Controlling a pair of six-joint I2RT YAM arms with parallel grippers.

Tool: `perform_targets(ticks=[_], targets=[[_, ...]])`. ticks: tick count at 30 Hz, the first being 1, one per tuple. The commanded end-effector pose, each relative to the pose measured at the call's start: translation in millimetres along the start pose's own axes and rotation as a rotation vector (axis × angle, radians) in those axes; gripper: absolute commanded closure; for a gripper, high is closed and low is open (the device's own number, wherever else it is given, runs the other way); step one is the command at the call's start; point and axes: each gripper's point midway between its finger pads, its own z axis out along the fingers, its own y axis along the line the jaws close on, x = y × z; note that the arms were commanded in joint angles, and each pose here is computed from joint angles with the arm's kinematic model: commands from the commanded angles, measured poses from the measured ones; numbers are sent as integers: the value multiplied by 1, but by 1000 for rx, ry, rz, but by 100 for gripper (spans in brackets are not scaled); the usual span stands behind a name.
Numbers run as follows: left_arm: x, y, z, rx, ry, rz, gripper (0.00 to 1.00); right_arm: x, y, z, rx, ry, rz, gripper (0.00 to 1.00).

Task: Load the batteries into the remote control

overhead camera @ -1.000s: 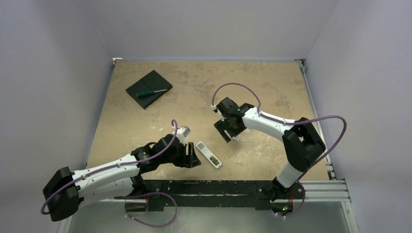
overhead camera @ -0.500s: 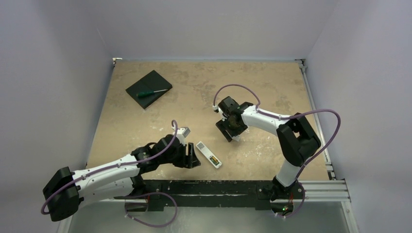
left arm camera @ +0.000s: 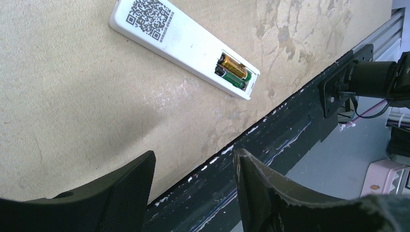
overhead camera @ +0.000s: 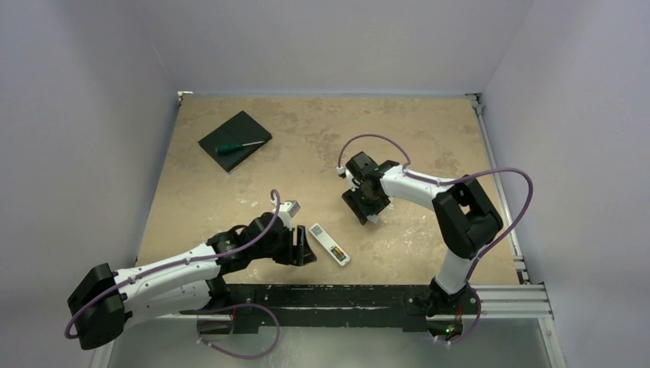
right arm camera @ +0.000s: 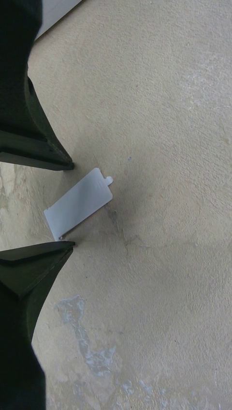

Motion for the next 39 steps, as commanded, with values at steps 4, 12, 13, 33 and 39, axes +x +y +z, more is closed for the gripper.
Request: perform_targets(ticks=[4,12,13,33,39], targets=[[-4,-1,-1,-3,-13,14,39,-7,-1,7,-27,-12,-29,39],[-3,0,1,-4,-9,15,39,-3,1,6,-34,10,-19,49],[-3,1,1,-3,-8,15,39,-2,1,7,-34,15,-16,50],[-1,1,1,4,-11,4,39,14,12,5,-41,69,62,60],[-1,0,0,10,-14,0,39,18,20,4,-36,72,57,64]])
